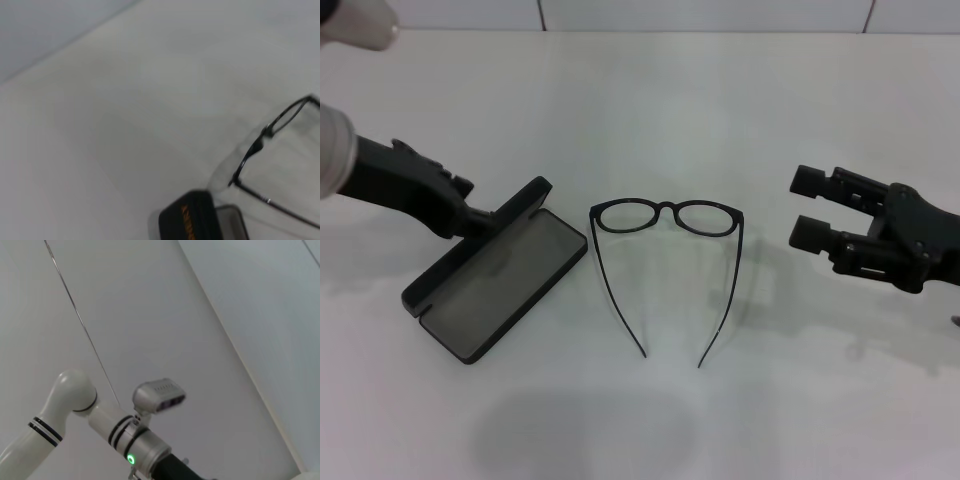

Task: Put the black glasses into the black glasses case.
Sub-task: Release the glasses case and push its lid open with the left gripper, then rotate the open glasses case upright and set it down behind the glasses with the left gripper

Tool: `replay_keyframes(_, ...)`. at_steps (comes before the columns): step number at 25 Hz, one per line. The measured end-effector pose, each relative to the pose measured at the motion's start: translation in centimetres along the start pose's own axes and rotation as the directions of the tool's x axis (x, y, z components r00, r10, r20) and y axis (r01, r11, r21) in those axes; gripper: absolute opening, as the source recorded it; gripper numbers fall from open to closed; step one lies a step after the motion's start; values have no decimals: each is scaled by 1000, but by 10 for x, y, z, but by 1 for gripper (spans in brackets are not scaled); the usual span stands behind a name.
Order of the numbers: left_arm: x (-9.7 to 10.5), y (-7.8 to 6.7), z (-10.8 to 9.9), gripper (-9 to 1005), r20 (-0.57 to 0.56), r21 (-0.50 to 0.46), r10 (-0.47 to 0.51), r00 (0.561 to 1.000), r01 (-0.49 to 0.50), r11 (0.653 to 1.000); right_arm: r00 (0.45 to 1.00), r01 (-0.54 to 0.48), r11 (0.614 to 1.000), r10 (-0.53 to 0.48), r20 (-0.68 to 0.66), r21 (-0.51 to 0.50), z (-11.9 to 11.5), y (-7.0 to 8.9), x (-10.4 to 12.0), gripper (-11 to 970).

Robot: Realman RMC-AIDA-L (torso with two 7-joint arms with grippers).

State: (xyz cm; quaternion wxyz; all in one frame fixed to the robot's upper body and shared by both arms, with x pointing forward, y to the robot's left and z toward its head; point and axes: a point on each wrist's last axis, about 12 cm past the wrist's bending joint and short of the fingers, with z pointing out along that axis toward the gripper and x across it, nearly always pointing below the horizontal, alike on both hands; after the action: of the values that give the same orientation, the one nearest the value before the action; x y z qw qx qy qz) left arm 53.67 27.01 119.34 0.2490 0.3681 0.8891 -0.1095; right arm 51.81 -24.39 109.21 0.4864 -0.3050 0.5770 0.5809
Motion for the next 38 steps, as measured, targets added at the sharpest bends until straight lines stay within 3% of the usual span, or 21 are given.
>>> replay_keyframes(8, 0, 2, 15, 542, -56, 36, -19, 998, 21, 999, 1000, 9, 1000, -10, 10, 22, -5, 0, 2, 813)
replay_keyframes(15, -2, 7, 37, 503, -182, 7, -42, 983, 43, 999, 999, 24, 999, -25, 26, 34, -5, 1, 3, 809)
replay_keyframes(24, -19, -1, 38, 453, -208, -27, 39, 977, -45, 999, 998, 11, 996, -16, 59, 87, -19, 5, 9, 804)
replay_keyframes(26, -24, -1, 35, 341, -197, -37, 48, 979, -56, 998, 998, 10, 996, -15, 62, 84, -20, 6, 9, 803)
replay_keyframes(27, -27, -1, 32, 285, -185, -48, 56, 981, -65, 997, 998, 9, 997, -14, 62, 77, -21, 7, 9, 803)
replay_keyframes(32, -50, -2, 14, 192, -89, -132, 121, 989, -132, 982, 1000, 8, 998, -8, -3, -56, -12, 16, 10, 800)
replay_keyframes(36, -77, -7, 6, 195, -5, -212, 267, 964, -262, 942, 997, -5, 981, -9, -73, -193, 2, 23, 10, 797)
replay_keyframes(38, -91, -15, 11, 196, 15, -240, 376, 926, -362, 901, 997, -15, 971, -5, -82, -238, 8, 26, 11, 796)
